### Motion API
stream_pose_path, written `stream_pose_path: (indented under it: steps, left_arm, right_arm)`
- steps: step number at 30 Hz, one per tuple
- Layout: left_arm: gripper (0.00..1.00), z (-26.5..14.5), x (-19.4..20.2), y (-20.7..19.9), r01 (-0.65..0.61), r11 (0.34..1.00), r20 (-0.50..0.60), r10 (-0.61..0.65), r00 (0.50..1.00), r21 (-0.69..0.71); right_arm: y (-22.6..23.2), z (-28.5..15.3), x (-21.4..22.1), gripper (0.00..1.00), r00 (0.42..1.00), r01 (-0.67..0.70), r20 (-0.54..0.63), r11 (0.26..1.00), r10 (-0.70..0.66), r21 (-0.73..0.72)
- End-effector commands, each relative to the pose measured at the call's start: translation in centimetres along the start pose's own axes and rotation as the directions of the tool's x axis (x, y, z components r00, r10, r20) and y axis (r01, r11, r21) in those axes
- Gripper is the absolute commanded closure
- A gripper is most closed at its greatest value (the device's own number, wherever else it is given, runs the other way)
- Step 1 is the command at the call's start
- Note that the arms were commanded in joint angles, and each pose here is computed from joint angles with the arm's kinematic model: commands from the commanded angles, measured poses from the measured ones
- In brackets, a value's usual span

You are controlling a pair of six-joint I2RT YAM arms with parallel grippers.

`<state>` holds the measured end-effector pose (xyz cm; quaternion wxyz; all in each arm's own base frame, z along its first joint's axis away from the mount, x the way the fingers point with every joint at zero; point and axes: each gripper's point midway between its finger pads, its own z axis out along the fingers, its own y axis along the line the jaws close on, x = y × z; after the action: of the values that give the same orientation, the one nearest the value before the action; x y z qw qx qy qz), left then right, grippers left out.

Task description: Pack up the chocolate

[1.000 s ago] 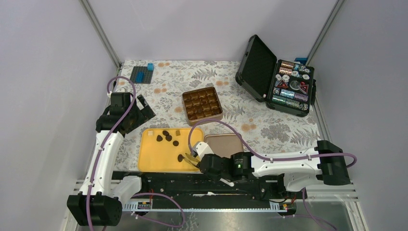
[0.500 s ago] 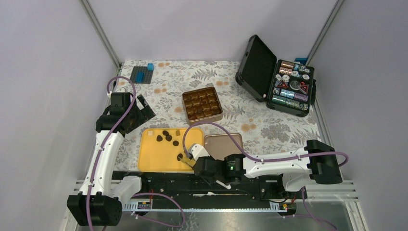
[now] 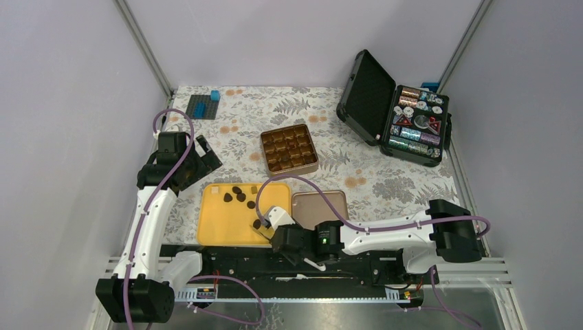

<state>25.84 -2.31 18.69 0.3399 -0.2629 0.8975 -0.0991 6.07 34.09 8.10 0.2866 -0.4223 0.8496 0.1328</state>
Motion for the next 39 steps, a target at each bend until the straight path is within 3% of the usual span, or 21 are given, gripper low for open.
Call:
stream_pose_path:
  steps: [1, 12, 26, 39]
  left_arm:
    - [0.01, -0.3, -1.3, -0.6, -0.01, 0.999, 0.056, 0.008, 0.998, 0.031]
    - [0.01, 0.2, -1.1, -0.5, -0.01, 1.0, 0.044, 0.009, 0.999, 0.025]
    - [0.01, 0.3, -0.4, -1.2, -0.006, 0.998, 0.009, 0.005, 1.0, 0.063]
    - [0.01, 0.0, -0.5, -1.3, -0.013, 0.997, 0.017, 0.012, 1.0, 0.072]
  right_arm:
    - [0.6, -0.3, -2.5, 0.48, 0.997, -0.018, 0.078, 1.0, 0.017, 0.012]
    - [-0.6, 0.1, -2.3, 0.47, 0.997, -0.008, 0.075, 0.997, 0.002, 0.083]
    - [-1.6, -1.4, -1.6, 0.48, 0.99, -0.103, 0.109, 0.992, 0.095, 0.073]
    - [-0.3, -1.1, -2.9, 0.47, 0.993, -0.042, 0.109, 0.998, 0.037, 0.041]
